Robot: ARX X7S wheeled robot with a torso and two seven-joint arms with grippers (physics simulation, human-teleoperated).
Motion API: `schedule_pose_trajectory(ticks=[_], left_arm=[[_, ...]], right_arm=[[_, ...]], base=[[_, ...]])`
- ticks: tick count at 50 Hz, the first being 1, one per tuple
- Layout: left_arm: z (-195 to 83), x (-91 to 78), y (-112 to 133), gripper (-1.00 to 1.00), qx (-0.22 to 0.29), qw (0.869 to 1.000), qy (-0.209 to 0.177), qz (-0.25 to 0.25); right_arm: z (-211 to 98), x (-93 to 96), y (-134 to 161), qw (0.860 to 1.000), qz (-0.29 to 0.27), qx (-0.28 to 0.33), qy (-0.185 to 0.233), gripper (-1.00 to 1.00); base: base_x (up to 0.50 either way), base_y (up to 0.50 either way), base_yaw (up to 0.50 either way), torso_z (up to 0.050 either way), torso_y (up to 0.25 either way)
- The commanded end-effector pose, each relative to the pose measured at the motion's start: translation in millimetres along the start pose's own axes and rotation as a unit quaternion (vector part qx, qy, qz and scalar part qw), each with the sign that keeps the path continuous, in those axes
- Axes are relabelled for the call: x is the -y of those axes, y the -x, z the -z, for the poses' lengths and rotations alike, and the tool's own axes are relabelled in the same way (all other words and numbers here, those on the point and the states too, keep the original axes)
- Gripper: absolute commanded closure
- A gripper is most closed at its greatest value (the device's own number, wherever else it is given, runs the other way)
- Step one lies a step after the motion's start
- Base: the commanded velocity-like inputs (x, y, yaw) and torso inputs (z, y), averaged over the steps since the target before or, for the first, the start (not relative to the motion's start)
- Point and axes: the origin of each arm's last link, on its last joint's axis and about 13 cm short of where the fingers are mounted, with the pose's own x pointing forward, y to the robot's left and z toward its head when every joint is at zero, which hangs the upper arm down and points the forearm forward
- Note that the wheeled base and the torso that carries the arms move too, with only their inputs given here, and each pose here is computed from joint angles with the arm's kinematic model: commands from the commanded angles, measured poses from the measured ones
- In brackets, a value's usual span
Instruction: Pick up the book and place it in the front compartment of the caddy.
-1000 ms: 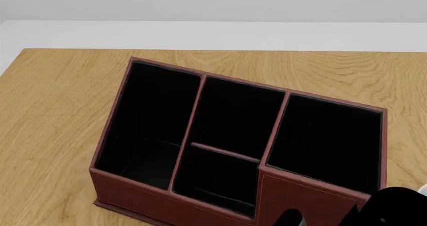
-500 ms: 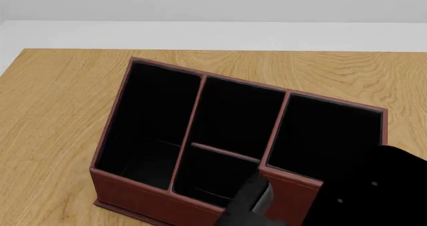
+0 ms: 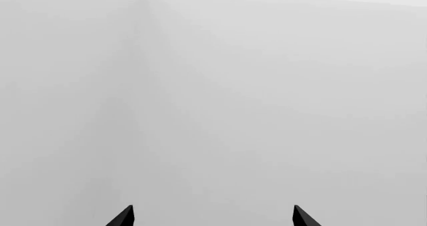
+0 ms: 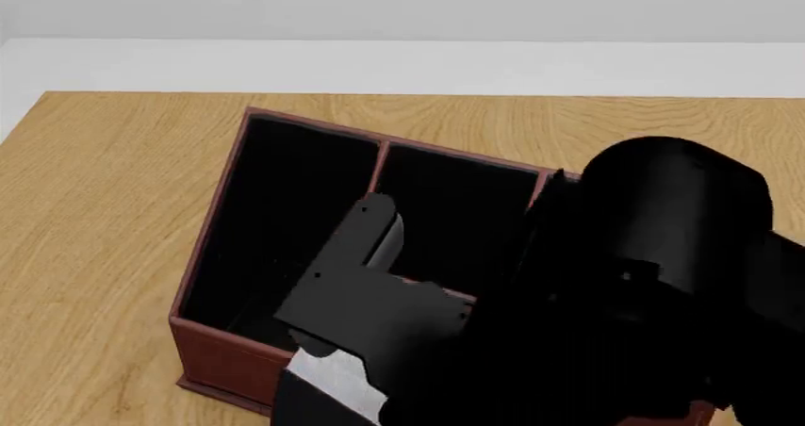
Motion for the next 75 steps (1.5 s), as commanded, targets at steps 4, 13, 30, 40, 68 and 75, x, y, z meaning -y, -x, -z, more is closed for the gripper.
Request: schedule_pose_trajectory(ticks=[4,13,30,40,68,75], left_arm=[[0,0.5,0,-1.00,0.000,1.000,0.005,0.003],[1,-0.8,0,-1.00,-0.001,1.000,0.007,0.000],[-1,-0.9,1,-1.00,0.001,1.000,0.011,0.002],[-2,-3.4,2,-1.00,0.002,1.000,0.012,-0.003],[0,-4.5,1,-1.00,0.002,1.000,0.015,-0.006],[-1,-4.5,1,-1.00,0.002,1.000,0.014,-0.006]], right_arm=[[-52,24.9,26,0.995,0.036,0.076,0.051,1.00],[-91,41.1,57,0.989,0.045,0.117,0.077,1.00],[-152,75.1,104,0.985,0.095,0.077,0.120,1.00],[-148,89.4,110,0.986,0.124,0.019,0.112,1.00],[-129,109.2,74,0.981,0.145,-0.074,0.102,1.00],[-124,112.7,60,0.981,0.141,-0.084,0.101,1.00]], base=[[0.00,0.00,0.00,0.000,0.000],[0.00,0.00,0.00,0.000,0.001],[0.00,0.00,0.00,0.000,0.001],[0.00,0.00,0.00,0.000,0.001],[0.00,0.00,0.00,0.000,0.001],[0.00,0.00,0.00,0.000,0.001]])
